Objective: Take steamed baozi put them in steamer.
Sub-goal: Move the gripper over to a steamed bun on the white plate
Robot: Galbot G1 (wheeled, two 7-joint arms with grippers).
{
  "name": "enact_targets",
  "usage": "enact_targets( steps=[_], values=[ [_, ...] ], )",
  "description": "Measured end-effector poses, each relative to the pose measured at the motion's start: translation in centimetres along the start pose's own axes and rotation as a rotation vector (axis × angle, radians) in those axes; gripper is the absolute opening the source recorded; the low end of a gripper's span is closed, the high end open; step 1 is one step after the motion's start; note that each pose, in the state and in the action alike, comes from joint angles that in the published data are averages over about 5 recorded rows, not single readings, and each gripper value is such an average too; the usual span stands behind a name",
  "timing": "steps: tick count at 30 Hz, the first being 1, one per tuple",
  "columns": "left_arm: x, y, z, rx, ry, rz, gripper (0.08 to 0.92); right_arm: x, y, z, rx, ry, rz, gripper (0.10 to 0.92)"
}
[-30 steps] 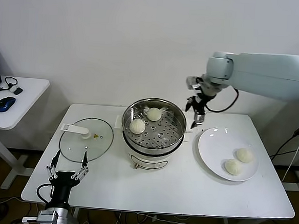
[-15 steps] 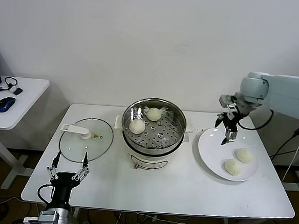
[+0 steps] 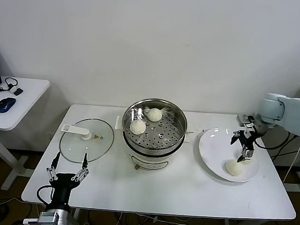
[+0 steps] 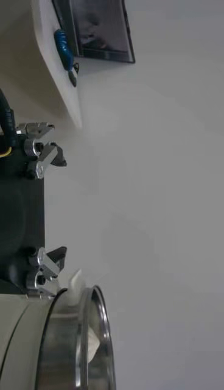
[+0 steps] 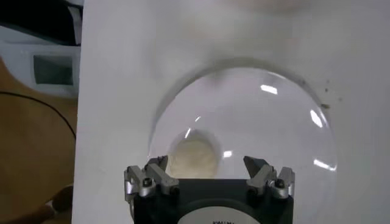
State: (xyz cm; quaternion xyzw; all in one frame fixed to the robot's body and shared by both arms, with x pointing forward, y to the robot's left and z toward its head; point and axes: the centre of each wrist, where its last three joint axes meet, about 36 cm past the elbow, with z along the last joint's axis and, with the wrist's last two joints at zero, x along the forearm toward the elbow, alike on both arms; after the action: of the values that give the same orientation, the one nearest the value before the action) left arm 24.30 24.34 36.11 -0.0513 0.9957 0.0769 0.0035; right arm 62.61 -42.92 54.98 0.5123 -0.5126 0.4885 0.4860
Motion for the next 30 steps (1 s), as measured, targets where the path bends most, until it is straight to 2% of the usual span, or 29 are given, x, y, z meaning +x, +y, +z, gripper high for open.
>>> enact_targets(
  steps=[30],
  values=[
    [0.2,0.4,0.6,-0.012,0.002,-0.008,0.823,-7.8,0.1,2.1,-0.004,0.028,-0.042,0.823]
  ],
)
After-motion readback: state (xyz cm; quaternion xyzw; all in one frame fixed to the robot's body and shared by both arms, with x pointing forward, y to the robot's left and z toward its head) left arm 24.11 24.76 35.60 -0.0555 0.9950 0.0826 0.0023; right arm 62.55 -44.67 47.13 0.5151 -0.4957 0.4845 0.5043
